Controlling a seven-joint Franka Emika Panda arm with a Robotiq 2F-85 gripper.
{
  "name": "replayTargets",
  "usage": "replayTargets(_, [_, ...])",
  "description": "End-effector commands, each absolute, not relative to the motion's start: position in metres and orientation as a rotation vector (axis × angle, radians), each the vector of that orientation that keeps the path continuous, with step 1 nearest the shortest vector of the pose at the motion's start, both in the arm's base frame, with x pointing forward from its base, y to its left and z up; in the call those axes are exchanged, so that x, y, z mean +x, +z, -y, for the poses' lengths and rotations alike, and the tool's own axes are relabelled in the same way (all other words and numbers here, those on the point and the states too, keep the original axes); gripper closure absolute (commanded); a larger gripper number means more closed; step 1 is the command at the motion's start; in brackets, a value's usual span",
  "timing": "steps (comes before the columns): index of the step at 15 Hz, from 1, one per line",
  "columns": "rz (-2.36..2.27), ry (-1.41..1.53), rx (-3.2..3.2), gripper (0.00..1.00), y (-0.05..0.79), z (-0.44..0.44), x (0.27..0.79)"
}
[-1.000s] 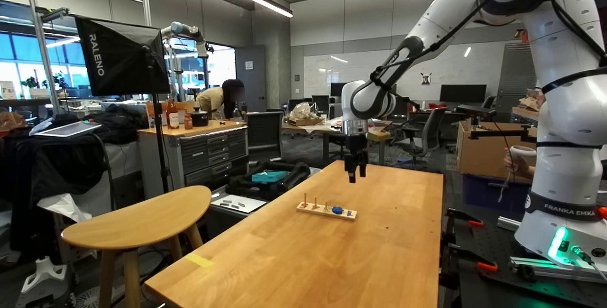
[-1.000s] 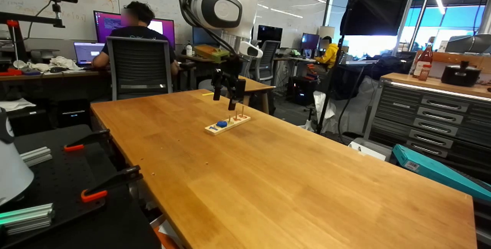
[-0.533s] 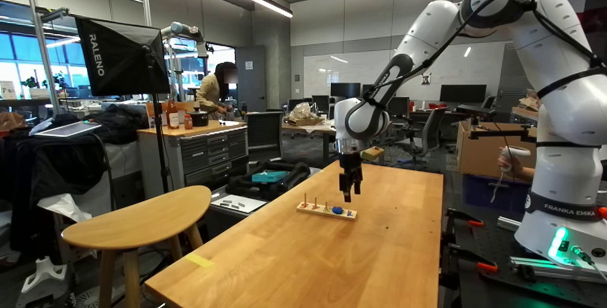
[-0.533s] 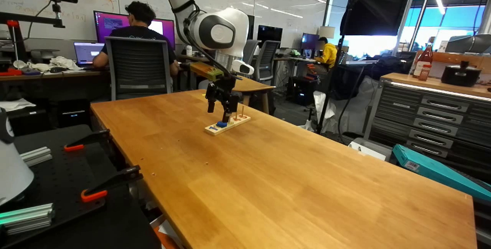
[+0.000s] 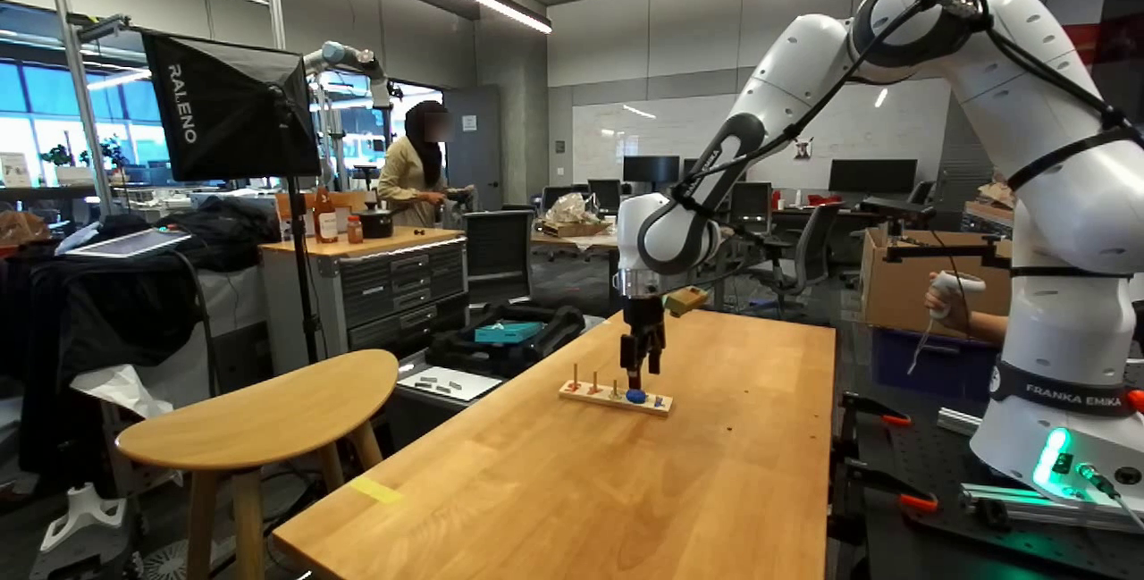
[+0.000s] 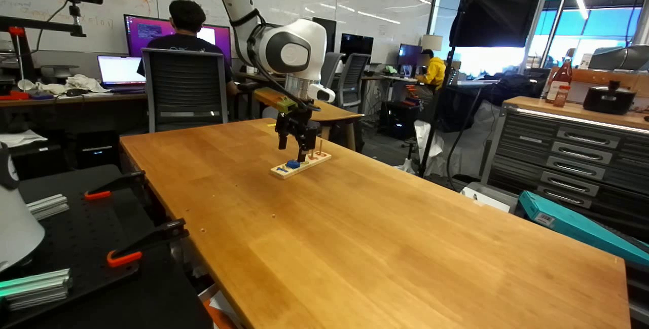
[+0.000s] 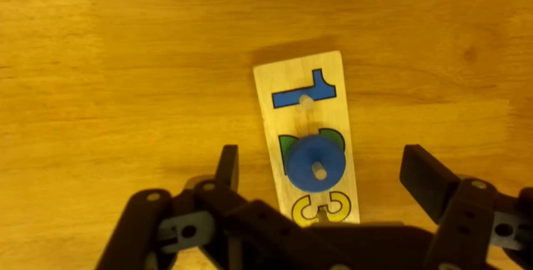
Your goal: Take the blue ring off the wooden stand and put it on the table
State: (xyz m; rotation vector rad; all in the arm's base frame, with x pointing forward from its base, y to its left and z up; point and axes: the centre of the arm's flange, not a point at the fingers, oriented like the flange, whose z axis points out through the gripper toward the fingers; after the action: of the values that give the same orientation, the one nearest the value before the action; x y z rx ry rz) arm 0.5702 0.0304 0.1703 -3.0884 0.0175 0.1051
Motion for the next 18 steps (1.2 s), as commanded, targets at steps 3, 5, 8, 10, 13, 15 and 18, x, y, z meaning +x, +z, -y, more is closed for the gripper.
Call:
replayTargets(3, [-0.049, 0.045, -3.081, 0.0, 0.16, -0.037, 0.594])
replayTargets(5, [-0.059, 0.044, -3.085, 0.0, 0.156, -0.034, 0.595])
replayTargets(8, [-0.05, 0.048, -3.089, 0.26, 0.15, -0.034, 0.593])
replayTargets(10, [-0.05, 0.054, -3.089, 0.3, 0.147, -0.034, 0.591])
replayTargets(13, [-0.054, 0.059, -3.091, 0.55, 0.145, -0.033, 0.591])
replayTargets(15, [-0.057, 0.058, -3.092, 0.7, 0.145, -0.032, 0.592])
replayTargets(18, [-0.063, 0.049, -3.095, 0.8, 0.149, -0.031, 0.594])
